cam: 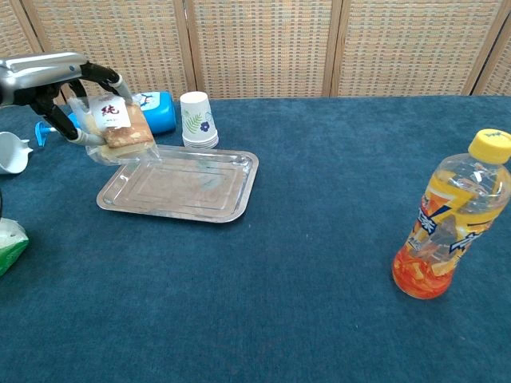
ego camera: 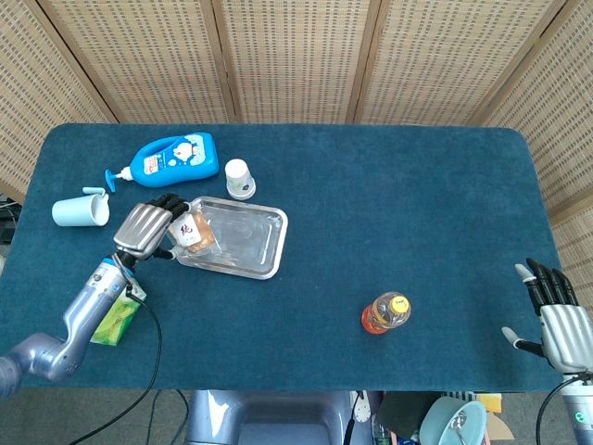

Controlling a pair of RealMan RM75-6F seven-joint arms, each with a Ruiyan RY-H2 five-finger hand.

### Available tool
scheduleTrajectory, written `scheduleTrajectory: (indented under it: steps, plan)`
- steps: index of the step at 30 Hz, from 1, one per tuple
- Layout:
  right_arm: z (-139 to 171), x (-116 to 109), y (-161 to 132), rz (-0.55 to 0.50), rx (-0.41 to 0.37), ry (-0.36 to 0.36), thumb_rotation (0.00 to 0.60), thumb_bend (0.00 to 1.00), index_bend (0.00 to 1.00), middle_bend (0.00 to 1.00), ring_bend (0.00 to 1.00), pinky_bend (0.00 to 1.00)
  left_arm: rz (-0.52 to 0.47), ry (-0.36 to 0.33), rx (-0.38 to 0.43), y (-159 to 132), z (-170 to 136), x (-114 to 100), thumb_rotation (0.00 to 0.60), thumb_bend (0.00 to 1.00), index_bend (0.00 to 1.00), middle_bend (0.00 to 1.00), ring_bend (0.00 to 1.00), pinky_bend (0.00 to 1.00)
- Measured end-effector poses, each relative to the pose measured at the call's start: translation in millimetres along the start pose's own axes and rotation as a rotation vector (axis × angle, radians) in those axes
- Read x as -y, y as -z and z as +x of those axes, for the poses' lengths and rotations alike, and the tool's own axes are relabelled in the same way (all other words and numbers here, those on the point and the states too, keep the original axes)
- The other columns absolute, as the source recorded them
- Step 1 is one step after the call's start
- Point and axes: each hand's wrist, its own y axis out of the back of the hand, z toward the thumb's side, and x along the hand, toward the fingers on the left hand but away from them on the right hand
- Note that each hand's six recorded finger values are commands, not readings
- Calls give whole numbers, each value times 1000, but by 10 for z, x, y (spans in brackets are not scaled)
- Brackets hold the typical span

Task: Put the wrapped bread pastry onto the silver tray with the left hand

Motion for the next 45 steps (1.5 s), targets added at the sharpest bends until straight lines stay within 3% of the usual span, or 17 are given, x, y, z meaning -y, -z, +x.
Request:
scheduleTrajectory:
  steps: [3,5,9,11,18,26,32,37,45]
  plan:
    - [-1,0,-4,-5,2,1,600,189,44,0,0,0,15,7,-1,15,180,27,600,361,565,279,170,325]
    - [-2,2,8,-9,5,2,600,189,44,0,0,0,18,15,-1,18,291,45,600,319,531,217,137,264]
    - [-27,5,22,-13,11,2,600,189,44,0,0,0,1,45,11,-25,376,119,600,181,306,23,3,71]
    - [-39,8,28,-16,14,0,600,189,44,0,0,0,-10,61,15,-35,368,157,600,134,206,0,0,13]
    - [-65,-9,80,-22,32,4,600,189,44,0,0,0,-18,122,14,-28,288,256,600,81,76,0,0,0]
    - [-140,-88,159,-34,50,44,600,189,44,0,0,0,32,51,7,-28,90,70,600,152,62,0,0,0]
    - [-159,-161,132,-25,50,58,600,189,44,0,0,0,81,-83,-17,-55,-392,-256,600,153,62,0,0,0]
    - [-127,-198,71,-13,44,52,600,189,44,0,0,0,121,-181,-96,56,-972,-510,600,155,62,0,0,0]
    - [-68,-196,-94,51,33,62,600,189,44,0,0,0,211,-343,-240,325,-1924,-630,600,155,52,0,0,0]
